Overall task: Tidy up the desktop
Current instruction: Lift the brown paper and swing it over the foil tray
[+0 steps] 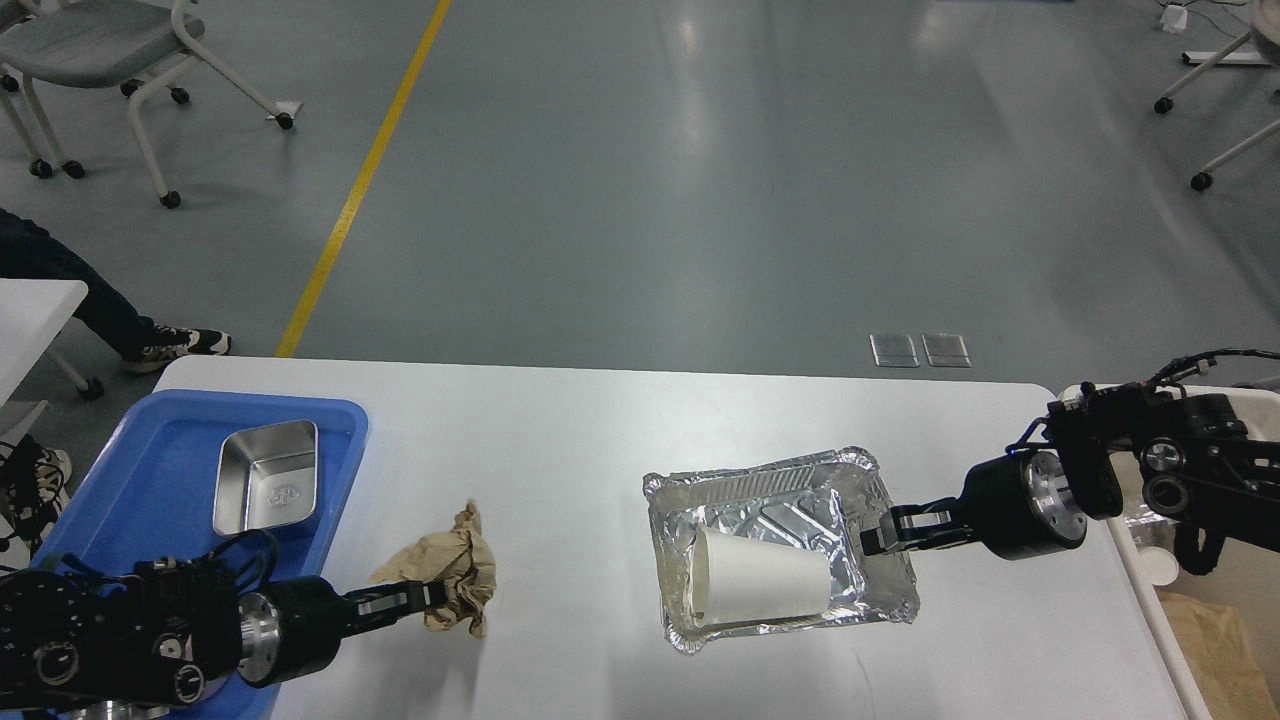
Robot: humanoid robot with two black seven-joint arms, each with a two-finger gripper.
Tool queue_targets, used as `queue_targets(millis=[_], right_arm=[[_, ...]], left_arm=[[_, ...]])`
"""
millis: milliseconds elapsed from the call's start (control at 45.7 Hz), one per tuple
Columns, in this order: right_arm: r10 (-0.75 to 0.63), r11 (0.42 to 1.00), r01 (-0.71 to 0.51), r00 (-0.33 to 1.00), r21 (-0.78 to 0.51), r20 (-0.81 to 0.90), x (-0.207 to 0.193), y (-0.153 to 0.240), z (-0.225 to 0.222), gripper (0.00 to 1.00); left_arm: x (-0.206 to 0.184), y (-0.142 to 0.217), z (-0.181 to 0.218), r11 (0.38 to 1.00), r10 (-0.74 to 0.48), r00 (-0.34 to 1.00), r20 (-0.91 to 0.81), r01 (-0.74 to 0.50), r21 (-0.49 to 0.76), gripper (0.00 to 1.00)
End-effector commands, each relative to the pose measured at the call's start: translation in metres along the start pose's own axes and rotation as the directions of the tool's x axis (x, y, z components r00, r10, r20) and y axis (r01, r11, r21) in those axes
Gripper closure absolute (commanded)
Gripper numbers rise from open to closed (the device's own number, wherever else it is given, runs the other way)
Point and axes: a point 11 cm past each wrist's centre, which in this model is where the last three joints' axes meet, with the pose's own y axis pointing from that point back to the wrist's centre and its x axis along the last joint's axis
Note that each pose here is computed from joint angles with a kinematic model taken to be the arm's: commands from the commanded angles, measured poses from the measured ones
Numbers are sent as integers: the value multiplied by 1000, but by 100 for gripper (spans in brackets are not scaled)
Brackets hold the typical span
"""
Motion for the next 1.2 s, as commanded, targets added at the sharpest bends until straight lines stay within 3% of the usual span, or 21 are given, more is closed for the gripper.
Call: queue_targets(millis=[0, 328, 547, 612, 875, 1181], right_arm=[[0, 1000, 0, 1000, -1, -1, 0, 0, 0, 100], [0, 1000, 0, 1000, -2, -3, 0, 0, 0, 100], [0, 1000, 0, 1000, 0, -4, 0, 0, -1, 100], [-2, 1000, 2, 1000, 1, -7, 0, 0, -1, 100], [-3, 1000, 3, 1000, 1, -5, -1, -1, -1, 100], [-8, 1000, 8, 1000, 4, -8, -1, -2, -2, 100]], left_arm=[[18, 25, -16, 998, 62, 998, -32, -61, 34, 96], [103, 90, 11, 977, 208, 978, -30, -209, -31, 95], [153, 111, 72, 965, 228, 973, 46, -220, -141, 94], [163, 106, 107, 956, 230, 968, 99, -206, -208, 94], [144, 58, 220, 923, 135, 962, 236, -35, -384, 94], [85, 11, 302, 882, 14, 936, 351, 154, -445, 94]])
